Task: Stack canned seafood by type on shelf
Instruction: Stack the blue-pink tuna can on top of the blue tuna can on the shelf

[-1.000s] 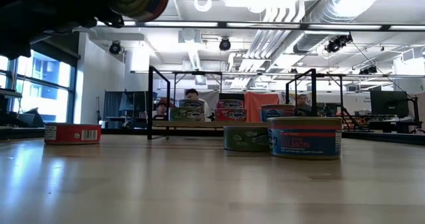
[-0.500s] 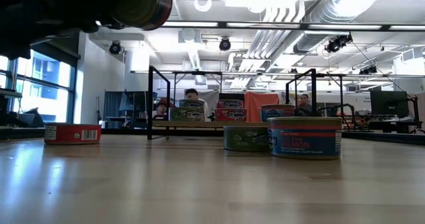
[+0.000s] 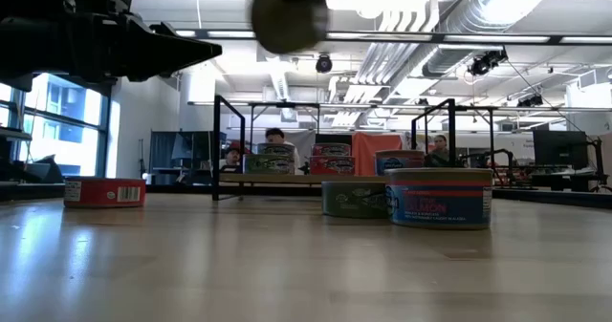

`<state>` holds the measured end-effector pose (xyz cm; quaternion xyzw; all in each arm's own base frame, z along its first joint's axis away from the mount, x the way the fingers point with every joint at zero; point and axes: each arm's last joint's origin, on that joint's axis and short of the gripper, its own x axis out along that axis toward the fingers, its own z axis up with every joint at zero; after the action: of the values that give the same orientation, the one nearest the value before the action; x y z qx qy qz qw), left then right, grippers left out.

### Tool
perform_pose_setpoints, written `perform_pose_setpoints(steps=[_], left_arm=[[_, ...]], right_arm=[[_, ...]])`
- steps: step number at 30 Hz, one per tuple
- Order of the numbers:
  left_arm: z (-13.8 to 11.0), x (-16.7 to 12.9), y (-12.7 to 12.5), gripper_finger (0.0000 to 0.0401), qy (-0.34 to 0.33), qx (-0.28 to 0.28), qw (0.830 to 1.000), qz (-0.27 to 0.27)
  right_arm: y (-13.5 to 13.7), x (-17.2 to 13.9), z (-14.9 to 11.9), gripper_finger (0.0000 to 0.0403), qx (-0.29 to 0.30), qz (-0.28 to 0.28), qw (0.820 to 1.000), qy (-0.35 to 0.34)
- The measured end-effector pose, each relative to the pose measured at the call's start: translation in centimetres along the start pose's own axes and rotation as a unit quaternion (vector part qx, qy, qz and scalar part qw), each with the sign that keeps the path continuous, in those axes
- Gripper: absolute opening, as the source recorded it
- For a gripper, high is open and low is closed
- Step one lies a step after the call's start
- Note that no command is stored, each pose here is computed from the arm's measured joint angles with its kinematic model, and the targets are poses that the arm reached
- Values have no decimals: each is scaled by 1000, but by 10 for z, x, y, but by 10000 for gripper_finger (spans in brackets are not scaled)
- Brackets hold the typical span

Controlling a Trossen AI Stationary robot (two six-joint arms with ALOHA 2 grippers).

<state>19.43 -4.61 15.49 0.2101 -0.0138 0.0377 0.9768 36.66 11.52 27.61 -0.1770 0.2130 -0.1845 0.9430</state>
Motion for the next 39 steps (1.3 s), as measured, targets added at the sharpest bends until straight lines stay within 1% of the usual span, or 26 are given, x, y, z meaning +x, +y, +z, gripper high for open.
perform_pose_setpoints(steps=[3, 5, 7, 10, 15, 19, 20, 22, 25, 27, 30, 35, 39], left_arm=[[-1, 0, 0, 240, 7, -26, 1000, 11], [0, 0, 1, 240, 5, -45, 999, 13], [0, 0, 1, 241, 6, -48, 999, 12], [-1, 0, 1, 241, 6, -49, 999, 12], [0, 0, 0, 241, 6, -61, 998, 11], [1, -1, -2, 241, 3, -61, 998, 5], [1, -1, -2, 241, 3, -61, 998, 5], [1, -1, -2, 241, 4, -61, 998, 5], [0, -1, -2, 241, 4, -61, 998, 5], [0, -1, -2, 241, 5, -60, 998, 2], [-1, -1, -3, 241, 10, -66, 998, -1], [-2, -1, -4, 241, 18, -79, 997, -4], [-3, -1, -5, 241, 22, -75, 997, -8]], right_arm=[[-20, -7, -13, 171, -17, -38, 996, 76], [-41, -3, -22, 171, -25, -78, 989, 125], [-66, 6, -32, 171, -37, -113, 978, 171], [-101, 27, -51, 172, -64, -137, 958, 243], [-160, 57, -77, 171, -95, -195, 923, 319], [-196, 74, -103, 171, -126, -225, 888, 381], [-202, 77, -107, 171, -130, -225, 882, 392], [-212, 82, -117, 171, -145, -207, 874, 414], [-217, 91, -130, 171, -178, -182, 860, 443], [-219, 95, -133, 172, -185, -178, 858, 444], [-221, 100, -140, 171, -196, -172, 849, 459], [-221, 98, -144, 171, -193, -167, 844, 471], [-219, 93, -148, 171, -203, -155, 831, 494]])
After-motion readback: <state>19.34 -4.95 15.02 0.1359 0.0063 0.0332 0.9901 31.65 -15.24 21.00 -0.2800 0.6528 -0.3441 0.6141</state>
